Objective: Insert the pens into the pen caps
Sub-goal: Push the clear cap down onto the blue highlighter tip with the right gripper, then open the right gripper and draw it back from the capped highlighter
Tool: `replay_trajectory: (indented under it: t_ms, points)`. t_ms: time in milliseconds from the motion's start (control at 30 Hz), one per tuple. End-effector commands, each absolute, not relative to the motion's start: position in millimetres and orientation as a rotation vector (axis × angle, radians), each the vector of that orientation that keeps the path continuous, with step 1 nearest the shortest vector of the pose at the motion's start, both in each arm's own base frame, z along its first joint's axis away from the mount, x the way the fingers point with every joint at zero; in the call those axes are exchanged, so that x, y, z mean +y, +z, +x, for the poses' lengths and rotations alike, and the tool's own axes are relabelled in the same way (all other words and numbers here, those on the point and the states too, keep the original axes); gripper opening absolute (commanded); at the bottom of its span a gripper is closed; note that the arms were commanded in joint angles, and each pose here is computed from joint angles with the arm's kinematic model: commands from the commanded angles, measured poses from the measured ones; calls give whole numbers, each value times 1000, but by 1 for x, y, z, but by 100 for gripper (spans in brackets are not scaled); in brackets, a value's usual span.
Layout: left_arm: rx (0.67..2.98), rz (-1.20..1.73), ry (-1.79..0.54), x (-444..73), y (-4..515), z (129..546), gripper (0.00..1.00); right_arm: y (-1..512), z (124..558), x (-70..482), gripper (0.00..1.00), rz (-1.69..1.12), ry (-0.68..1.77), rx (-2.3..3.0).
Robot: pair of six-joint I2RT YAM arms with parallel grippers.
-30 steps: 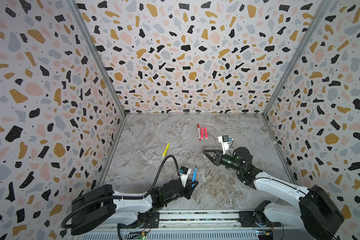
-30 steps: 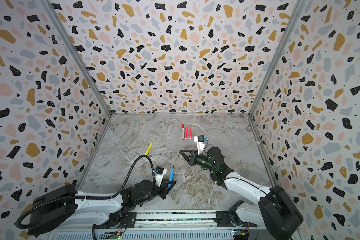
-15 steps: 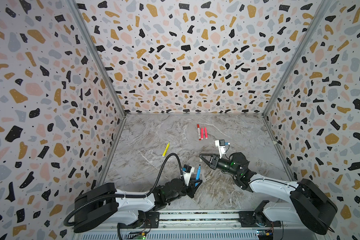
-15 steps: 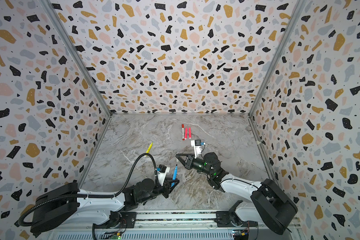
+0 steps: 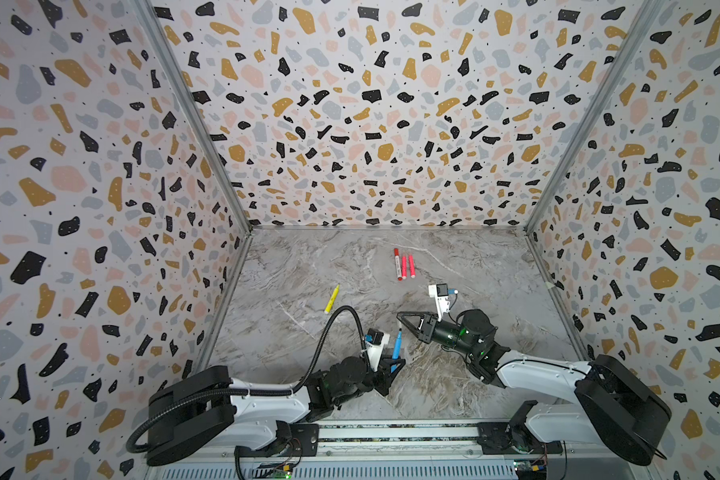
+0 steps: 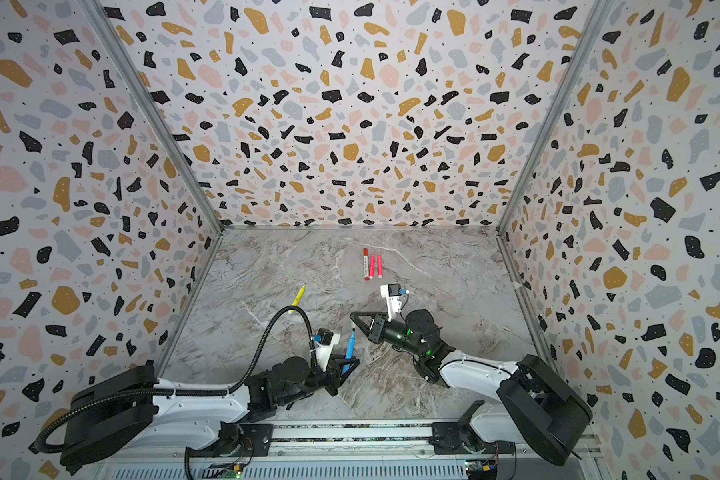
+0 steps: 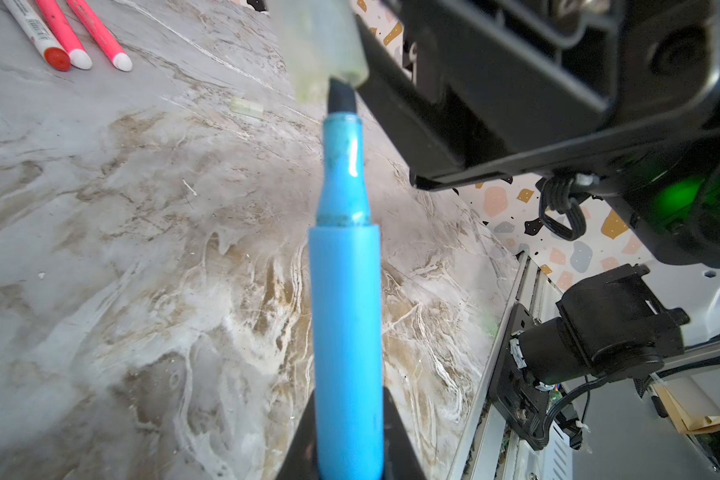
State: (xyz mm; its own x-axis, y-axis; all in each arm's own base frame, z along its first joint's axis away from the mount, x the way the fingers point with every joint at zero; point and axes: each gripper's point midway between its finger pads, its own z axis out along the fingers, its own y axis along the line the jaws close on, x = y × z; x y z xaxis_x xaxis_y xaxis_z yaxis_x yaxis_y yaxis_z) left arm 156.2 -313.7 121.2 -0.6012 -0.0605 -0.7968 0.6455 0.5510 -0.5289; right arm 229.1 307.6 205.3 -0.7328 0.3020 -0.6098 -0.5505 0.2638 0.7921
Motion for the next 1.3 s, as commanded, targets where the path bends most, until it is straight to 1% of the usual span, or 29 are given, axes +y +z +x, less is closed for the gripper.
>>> replay_trajectory:
  t_ms: [0, 433, 767, 1000, 1100, 1267]
  points:
    - [1887, 454, -1131, -320, 148, 160, 0, 217, 222, 308, 8, -242, 1577, 1790]
    - [1846, 390, -1145, -313, 160, 164, 0, 206, 197, 300, 8, -190, 1564, 1766]
    - [1786, 366, -1160, -308, 181, 165, 0, 179, 173, 304, 11, -283, 1478, 1854]
    - [1765, 384, -1180, -309, 187, 162, 0, 185, 168, 303, 15, -322, 1460, 1844]
    - [1765, 400, -1182, -311, 187, 161, 0, 193, 169, 306, 19, -356, 1438, 1839]
    - [1771, 433, -1182, -314, 186, 158, 0, 210, 169, 305, 35, -383, 1419, 1806]
